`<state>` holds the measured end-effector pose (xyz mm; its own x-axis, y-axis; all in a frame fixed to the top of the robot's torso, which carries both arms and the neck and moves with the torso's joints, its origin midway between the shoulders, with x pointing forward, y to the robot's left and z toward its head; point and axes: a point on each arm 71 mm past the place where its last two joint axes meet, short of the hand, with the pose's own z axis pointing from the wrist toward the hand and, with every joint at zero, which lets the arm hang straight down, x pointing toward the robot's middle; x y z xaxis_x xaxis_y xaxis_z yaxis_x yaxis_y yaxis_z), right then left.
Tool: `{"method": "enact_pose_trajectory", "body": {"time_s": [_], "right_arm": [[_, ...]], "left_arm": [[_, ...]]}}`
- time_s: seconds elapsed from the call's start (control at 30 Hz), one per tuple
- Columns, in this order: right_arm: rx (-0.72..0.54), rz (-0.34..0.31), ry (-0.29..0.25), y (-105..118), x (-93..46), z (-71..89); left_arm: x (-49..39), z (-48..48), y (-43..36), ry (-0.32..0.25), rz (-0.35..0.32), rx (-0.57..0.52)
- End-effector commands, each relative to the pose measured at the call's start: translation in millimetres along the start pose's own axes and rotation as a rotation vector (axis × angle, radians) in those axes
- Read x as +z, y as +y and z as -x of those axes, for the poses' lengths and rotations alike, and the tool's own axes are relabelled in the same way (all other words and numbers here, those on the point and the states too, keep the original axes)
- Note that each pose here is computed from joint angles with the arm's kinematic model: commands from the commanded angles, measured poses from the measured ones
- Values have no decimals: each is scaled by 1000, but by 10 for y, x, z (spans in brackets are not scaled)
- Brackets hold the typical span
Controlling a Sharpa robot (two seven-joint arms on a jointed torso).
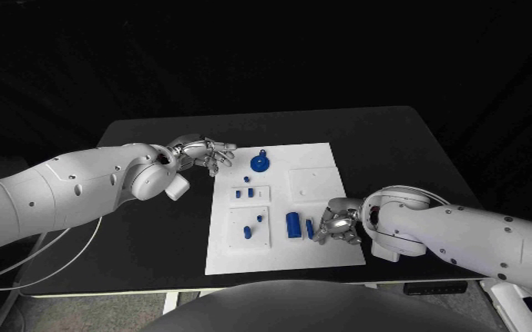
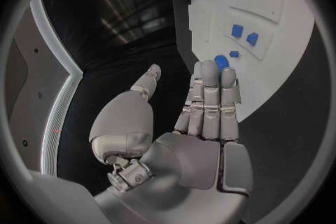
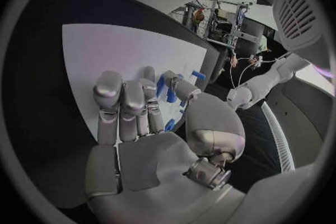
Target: Assemble the parts on the task board
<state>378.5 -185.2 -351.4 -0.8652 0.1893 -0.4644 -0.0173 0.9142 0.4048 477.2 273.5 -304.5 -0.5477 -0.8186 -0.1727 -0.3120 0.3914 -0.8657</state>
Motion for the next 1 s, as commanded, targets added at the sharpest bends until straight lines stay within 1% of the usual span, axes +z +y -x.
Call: {"method": "enact_pose_trajectory", "body": {"time_s": [0.03,0.3,0.43,0.63,0.87,1.0], "right_arm": [[-6,-52,-47,-36,6,33],[-24,-55,-66,-17,21,46],[-28,-52,-66,-4,24,44],[-29,-44,-52,16,28,29],[-29,-48,-46,8,29,28],[-32,-44,-21,8,26,9]], "left_arm": [[6,-19,-13,17,-7,1],[8,-23,-15,17,-7,3],[8,-21,-14,17,-6,3],[8,-24,-13,19,-5,5],[8,-21,-11,19,-4,5],[8,-25,-12,20,-4,6]]}}
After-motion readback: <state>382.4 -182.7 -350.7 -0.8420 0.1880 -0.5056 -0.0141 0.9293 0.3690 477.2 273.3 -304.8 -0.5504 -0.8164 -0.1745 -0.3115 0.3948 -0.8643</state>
